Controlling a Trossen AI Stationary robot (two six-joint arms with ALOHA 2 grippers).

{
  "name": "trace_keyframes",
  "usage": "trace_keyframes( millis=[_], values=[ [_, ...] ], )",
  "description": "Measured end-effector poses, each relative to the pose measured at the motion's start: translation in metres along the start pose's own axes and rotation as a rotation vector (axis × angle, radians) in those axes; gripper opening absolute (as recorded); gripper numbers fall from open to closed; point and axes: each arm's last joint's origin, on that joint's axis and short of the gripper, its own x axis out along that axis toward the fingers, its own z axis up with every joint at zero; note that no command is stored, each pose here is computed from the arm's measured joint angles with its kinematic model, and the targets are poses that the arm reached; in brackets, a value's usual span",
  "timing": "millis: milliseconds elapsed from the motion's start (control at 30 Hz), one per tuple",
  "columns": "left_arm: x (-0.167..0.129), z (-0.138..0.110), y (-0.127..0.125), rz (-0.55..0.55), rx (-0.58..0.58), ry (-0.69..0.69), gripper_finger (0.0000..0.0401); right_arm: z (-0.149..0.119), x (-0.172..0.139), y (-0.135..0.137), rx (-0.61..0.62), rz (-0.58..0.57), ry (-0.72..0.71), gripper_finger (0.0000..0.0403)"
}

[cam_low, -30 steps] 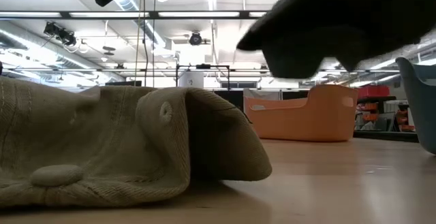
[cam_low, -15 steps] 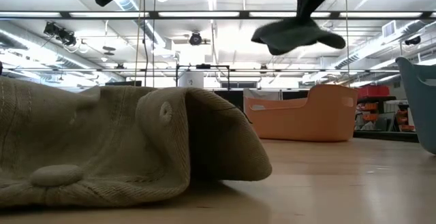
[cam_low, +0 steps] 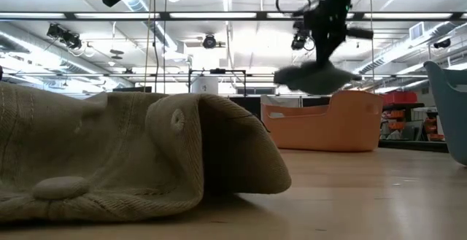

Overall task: Pick & Place hat
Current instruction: Put the bottom right gray cap into the orange bin, then put the top gray cap into the orange bin

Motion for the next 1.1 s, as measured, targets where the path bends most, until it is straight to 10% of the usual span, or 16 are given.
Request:
trace_keyframes(
  millis=[433, 1100],
  values=[
    [0.000, 0.000, 0.000, 0.000, -0.001, -0.001, 0.0174, 0.008, 0.078, 0.042, -0.126, 0.032, 0.006, 0.0002],
    [0.000, 0.001, 0.000, 0.013, -0.002, -0.011, 0.0174, 0.008, 0.089, 0.052, -0.014, 0.074, -0.049, 0.0057]
  ],
)
